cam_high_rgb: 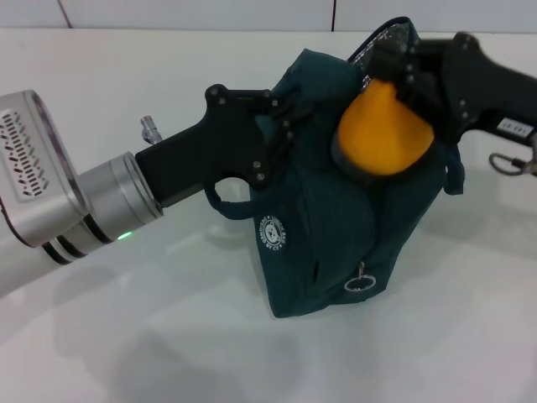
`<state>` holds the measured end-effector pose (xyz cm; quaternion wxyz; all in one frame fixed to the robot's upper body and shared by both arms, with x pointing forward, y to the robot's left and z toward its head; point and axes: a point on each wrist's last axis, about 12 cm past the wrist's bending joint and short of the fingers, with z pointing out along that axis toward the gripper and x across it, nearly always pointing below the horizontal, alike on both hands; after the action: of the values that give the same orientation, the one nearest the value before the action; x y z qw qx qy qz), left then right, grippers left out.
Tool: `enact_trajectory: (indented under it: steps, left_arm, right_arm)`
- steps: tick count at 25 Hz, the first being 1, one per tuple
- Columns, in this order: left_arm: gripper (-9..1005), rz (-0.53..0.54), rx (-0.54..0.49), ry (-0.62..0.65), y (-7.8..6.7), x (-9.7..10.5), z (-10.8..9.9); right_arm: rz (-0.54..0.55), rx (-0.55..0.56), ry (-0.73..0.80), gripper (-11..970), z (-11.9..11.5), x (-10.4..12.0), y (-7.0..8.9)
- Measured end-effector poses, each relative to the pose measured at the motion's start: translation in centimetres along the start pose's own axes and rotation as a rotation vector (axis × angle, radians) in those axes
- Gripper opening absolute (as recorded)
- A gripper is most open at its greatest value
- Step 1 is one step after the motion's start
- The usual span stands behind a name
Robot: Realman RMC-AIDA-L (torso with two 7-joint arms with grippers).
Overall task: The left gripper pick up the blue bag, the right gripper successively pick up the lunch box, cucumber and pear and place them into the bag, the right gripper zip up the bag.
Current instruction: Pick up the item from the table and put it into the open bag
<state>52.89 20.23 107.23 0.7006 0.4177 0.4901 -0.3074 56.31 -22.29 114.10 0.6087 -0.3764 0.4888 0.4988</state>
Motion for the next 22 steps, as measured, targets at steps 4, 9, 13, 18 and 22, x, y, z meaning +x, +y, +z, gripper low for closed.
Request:
enact_trajectory:
  steps: [4, 9, 13, 18, 22]
  left_arm:
    - [137, -0.002, 0.004, -0.002, 0.0, 0.0, 0.1]
    - [138, -0.007, 0.005, -0.003, -0.1, 0.0, 0.2]
    - [139, -0.012, 0.004, -0.002, -0.2, 0.0, 0.2]
    - [139, -0.016, 0.003, -0.002, -0.3, 0.1, 0.2]
    - [140, -0.027, 0.002, -0.003, -0.4, 0.1, 0.2]
  right_arm:
    - [0.027, -0.012, 0.061, 32, 0.4, 1.2, 0.4]
    - [0.067, -0.014, 0.108, 42, 0.3, 2.5, 1.0]
    - [0.09, -0.001, 0.132, 65, -0.4, 3.2, 1.5]
    - [0.105, 0.024, 0.171, 93, -1.1, 4.5, 2.1]
    - [0.123, 0.041, 0.154, 116, -1.1, 4.9, 2.4]
